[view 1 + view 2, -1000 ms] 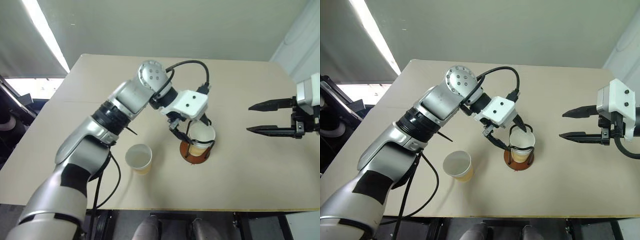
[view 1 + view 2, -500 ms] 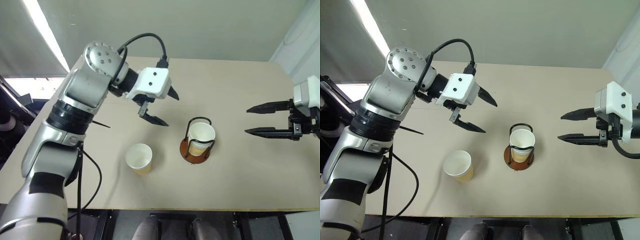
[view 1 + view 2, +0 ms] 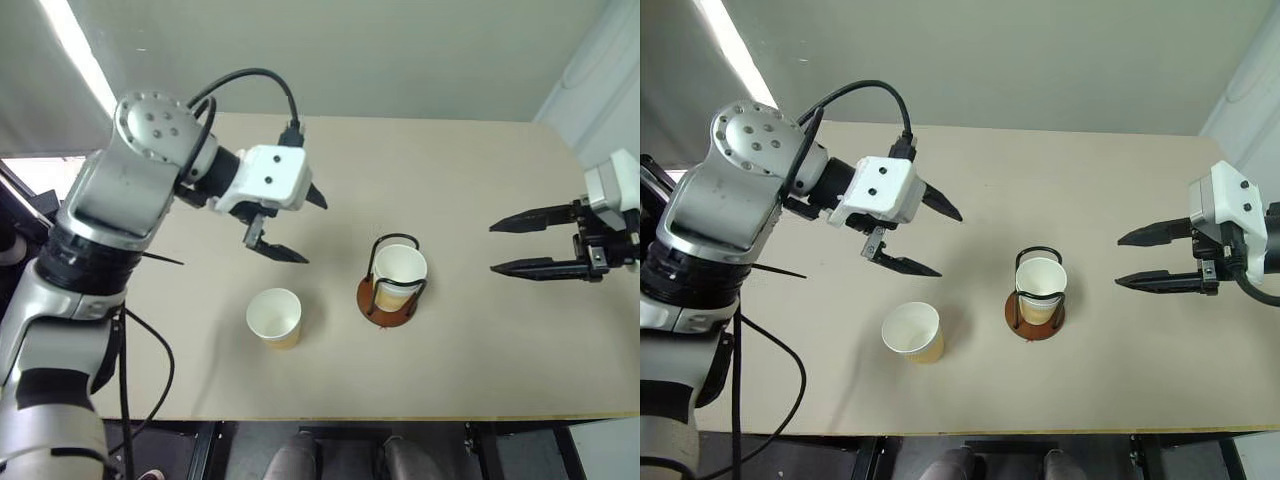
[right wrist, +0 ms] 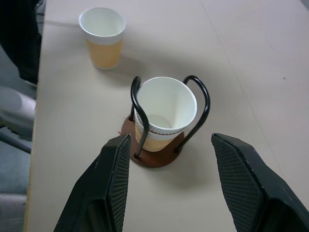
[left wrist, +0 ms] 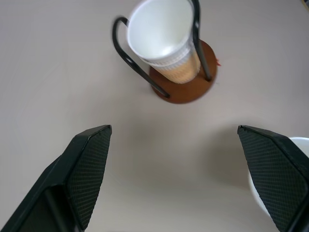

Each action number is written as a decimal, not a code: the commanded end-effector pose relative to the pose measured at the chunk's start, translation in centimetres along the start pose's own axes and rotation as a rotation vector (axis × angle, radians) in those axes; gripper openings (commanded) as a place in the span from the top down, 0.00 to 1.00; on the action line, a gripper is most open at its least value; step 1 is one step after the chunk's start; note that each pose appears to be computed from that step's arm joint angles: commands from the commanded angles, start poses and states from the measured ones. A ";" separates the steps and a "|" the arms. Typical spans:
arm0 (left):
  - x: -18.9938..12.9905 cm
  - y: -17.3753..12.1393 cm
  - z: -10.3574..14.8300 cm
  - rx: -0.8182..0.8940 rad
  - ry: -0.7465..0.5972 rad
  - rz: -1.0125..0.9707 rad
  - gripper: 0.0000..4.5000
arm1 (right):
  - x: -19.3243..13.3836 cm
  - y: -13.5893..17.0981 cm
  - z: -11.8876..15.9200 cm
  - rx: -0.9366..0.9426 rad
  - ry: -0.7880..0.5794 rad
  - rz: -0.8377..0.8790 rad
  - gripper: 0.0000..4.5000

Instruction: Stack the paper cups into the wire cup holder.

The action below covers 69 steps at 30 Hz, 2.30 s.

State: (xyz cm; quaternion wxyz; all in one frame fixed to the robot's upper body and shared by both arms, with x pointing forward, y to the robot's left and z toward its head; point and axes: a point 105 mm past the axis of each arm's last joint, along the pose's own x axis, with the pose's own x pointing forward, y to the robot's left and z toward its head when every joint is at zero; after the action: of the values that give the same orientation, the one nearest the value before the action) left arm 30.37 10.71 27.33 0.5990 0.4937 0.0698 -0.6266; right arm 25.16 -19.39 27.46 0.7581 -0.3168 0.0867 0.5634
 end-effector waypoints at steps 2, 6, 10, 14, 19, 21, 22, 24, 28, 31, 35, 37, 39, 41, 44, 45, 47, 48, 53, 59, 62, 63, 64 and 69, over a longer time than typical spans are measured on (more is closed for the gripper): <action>0.3 -0.7 0.2 -0.020 0.011 -0.016 0.01 | -0.3 0.1 0.7 -0.015 0.009 0.035 0.41; 1.1 -1.0 -0.3 -0.041 0.032 -0.024 0.01 | -0.2 0.2 0.7 -0.006 0.013 0.064 0.41; 2.3 -1.4 -0.4 -0.067 0.047 -0.036 0.01 | -0.2 0.2 0.7 0.006 0.023 0.083 0.41; 2.8 -2.1 -1.8 -0.092 0.132 -0.019 0.01 | -0.2 0.0 0.7 0.010 0.031 0.090 0.41; 2.9 -2.1 -2.8 -0.112 0.214 0.015 0.01 | -0.3 -0.2 0.9 0.008 0.037 0.093 0.41; 3.0 -2.2 -3.1 -0.126 0.230 0.019 0.01 | -0.3 -0.2 0.9 0.007 0.038 0.094 0.41; 3.0 -2.3 -3.1 -0.133 0.235 0.018 0.01 | -0.2 -0.3 0.9 0.006 0.039 0.096 0.41; 3.2 -2.4 -3.2 -0.150 0.246 0.012 0.01 | -0.2 -0.4 0.9 0.005 0.039 0.097 0.41; 3.5 -3.0 -3.4 -0.170 0.263 -0.014 0.01 | -0.1 -0.4 0.9 0.006 0.040 0.102 0.41; 3.6 -3.4 -3.4 -0.179 0.267 -0.026 0.01 | -0.1 -0.5 0.9 0.005 0.041 0.103 0.41; 3.7 -3.6 -3.7 -0.182 0.277 -0.031 0.01 | 0.0 -0.5 0.9 0.004 0.040 0.104 0.41; 3.7 -3.7 -3.8 -0.181 0.282 -0.034 0.01 | 0.0 -0.5 0.9 0.005 0.041 0.103 0.41; 3.6 -3.8 -3.8 -0.178 0.287 -0.038 0.01 | 0.0 -0.5 1.0 0.005 0.040 0.102 0.41; 3.5 -3.9 -4.0 -0.169 0.298 -0.044 0.01 | 0.0 -0.6 1.0 0.004 0.039 0.100 0.41; 3.5 -4.0 -4.4 -0.164 0.311 -0.049 0.01 | 0.1 -0.6 0.9 0.006 0.037 0.101 0.41; 3.5 -4.0 -4.5 -0.160 0.316 -0.050 0.01 | 0.2 -0.5 0.9 0.006 0.037 0.102 0.41; 3.4 -4.1 -4.8 -0.160 0.325 -0.052 0.01 | 0.2 -0.5 1.0 0.007 0.035 0.102 0.41; 3.4 -4.2 -4.9 -0.159 0.329 -0.053 0.01 | 0.3 -0.5 1.0 0.008 0.035 0.102 0.41; 3.8 -4.4 -5.5 -0.167 0.335 -0.062 0.01 | 0.6 -0.5 0.9 0.007 0.030 0.103 0.41; 4.5 -4.6 -5.7 -0.167 0.302 -0.078 0.38 | 0.8 -0.5 0.8 0.007 0.028 0.099 0.41; 5.0 -4.7 -5.5 -0.201 0.253 -0.097 0.61 | 0.9 -0.5 0.8 0.008 0.028 0.094 0.41; 5.1 -4.8 -5.4 -0.197 0.237 -0.106 0.70 | 0.9 -0.5 0.8 0.008 0.027 0.092 0.41; 5.2 -4.8 -5.3 -0.192 0.227 -0.112 0.79 | 0.9 -0.6 0.8 0.001 0.022 0.083 0.41; 5.3 -4.8 -5.1 -0.186 0.164 -0.139 0.99 | 1.1 -0.8 0.6 -0.011 0.008 0.061 0.41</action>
State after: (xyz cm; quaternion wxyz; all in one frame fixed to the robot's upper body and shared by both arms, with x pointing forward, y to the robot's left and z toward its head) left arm 30.27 11.97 17.86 0.5867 0.4826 0.2300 -0.6083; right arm 26.37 -18.22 26.84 0.7359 -0.3028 0.1150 0.5947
